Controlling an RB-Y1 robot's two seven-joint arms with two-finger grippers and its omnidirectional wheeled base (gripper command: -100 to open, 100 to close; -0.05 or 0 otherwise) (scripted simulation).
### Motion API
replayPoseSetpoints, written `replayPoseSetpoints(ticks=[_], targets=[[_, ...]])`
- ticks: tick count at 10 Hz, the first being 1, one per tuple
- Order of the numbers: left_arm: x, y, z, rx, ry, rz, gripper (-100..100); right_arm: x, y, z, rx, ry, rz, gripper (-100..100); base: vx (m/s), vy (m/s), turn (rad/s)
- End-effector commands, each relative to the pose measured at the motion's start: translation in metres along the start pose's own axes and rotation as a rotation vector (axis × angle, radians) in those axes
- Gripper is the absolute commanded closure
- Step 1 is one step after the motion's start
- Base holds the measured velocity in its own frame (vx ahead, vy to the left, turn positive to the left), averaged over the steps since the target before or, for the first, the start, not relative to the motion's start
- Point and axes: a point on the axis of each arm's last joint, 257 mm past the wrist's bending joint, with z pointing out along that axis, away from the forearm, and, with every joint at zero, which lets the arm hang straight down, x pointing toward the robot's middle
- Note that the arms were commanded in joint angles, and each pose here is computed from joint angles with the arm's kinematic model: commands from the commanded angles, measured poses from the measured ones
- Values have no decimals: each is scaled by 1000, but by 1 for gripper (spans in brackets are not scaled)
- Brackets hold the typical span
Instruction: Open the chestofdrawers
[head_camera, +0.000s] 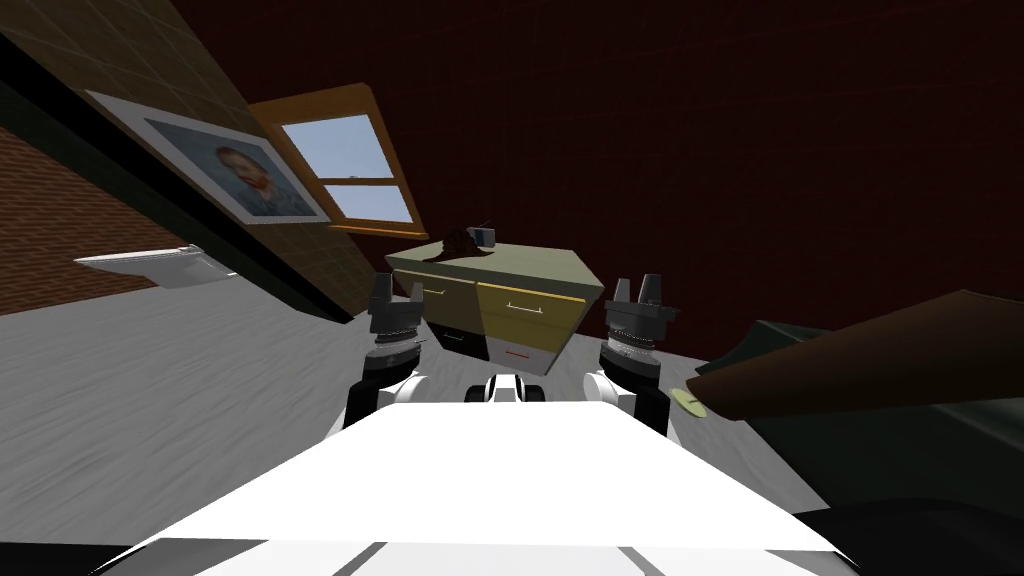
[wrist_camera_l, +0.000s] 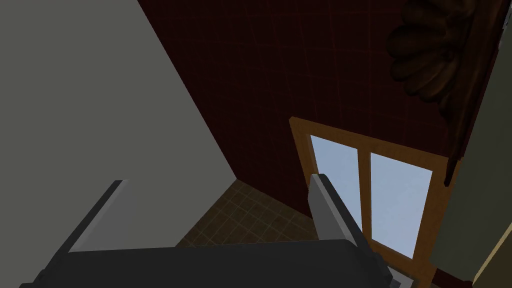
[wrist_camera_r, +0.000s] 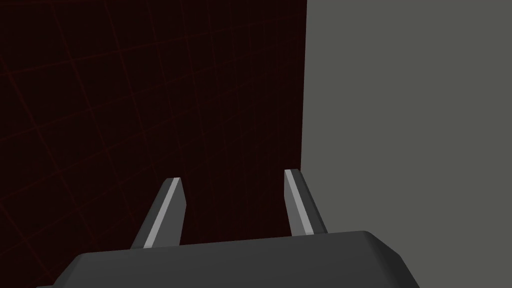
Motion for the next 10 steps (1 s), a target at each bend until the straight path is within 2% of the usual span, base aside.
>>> replayPoseSetpoints(ticks=[1, 2, 4, 5, 8, 10], targets=[[10, 19, -4, -41, 53, 19, -100, 0, 0, 0, 0, 0, 0, 0, -1, -42, -34], [16, 35, -8, -74, 79, 31, -100, 0, 0, 0, 0, 0, 0, 0, -3, -61, -59], [21, 51, -13, -108, 97, 41, -100, 0, 0, 0, 0, 0, 0, 0, -7, -56, -48], [26, 66, -17, -140, 110, 48, -100, 0, 0, 0, 0, 0, 0, 0, -10, -62, -70], [37, 105, -31, -227, 125, 59, -100, 0, 0, 0, 0, 0, 0, 0, -1, -77, -73], [43, 122, -38, -266, 131, 62, -100, 0, 0, 0, 0, 0, 0, 0, 3, -59, -51]])
